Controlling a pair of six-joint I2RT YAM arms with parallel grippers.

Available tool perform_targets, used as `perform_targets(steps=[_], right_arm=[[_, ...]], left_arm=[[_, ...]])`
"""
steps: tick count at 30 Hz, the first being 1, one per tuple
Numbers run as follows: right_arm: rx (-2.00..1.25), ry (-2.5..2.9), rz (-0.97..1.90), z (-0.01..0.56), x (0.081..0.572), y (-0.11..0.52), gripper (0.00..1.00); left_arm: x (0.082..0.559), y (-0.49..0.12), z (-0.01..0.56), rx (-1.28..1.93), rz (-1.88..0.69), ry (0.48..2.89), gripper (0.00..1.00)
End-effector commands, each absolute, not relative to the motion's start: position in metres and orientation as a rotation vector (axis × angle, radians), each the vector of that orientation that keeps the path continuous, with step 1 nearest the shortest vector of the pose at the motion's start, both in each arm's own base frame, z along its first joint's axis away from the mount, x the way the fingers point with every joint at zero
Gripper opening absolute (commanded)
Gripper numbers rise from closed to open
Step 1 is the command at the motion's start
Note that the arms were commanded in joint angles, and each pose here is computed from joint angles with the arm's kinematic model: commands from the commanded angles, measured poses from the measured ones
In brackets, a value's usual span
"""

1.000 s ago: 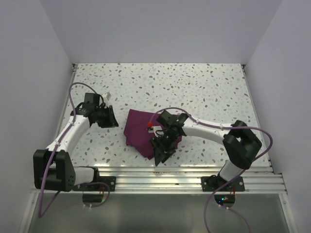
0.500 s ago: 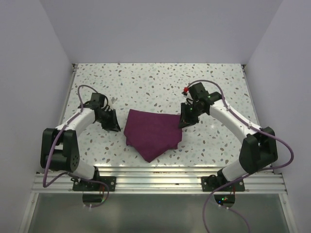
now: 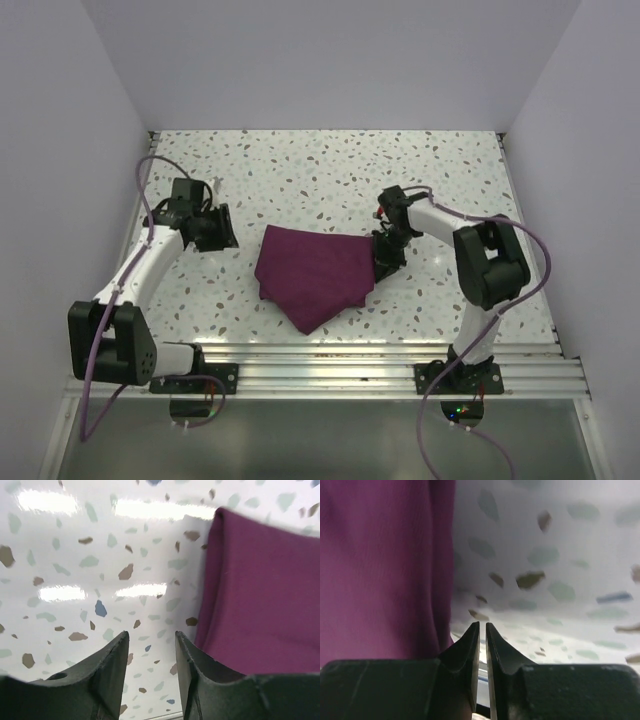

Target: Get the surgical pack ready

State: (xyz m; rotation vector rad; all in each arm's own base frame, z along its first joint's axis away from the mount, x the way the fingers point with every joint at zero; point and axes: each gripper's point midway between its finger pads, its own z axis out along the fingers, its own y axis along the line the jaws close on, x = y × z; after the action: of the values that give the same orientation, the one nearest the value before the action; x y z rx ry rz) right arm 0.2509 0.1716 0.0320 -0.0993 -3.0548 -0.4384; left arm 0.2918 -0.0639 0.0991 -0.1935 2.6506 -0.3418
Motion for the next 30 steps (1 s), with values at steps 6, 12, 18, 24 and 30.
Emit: perform_targets(steps=[6,12,18,24,30], right_arm=[[-0.103,-2.930,-0.849,0.044,0.304,0.241,0.14],[-0.188,-2.920,-1.023,0.053,0.377,0.283,0.15],[-0.247,-3.009,-1.064,0.068,0.456,0.301,0.18],[-0.369,-3.124,-0.831,0.076,0.454,0.207,0.83],[-0.359,-3.137,-0.753,0.091,0.387,0.141,0.99]], left_arm=[[0.315,-0.073,0.145,-0.096,-0.421,2.473,0.51],[0.314,-0.096,0.157,-0.009,-0.510,2.405,0.55],[0.303,-0.142,0.167,0.178,-0.526,2.378,0.56],[0.281,-0.163,0.161,0.314,-0.284,2.396,0.65],[0.245,-0.193,0.144,0.536,-0.181,2.423,0.68]])
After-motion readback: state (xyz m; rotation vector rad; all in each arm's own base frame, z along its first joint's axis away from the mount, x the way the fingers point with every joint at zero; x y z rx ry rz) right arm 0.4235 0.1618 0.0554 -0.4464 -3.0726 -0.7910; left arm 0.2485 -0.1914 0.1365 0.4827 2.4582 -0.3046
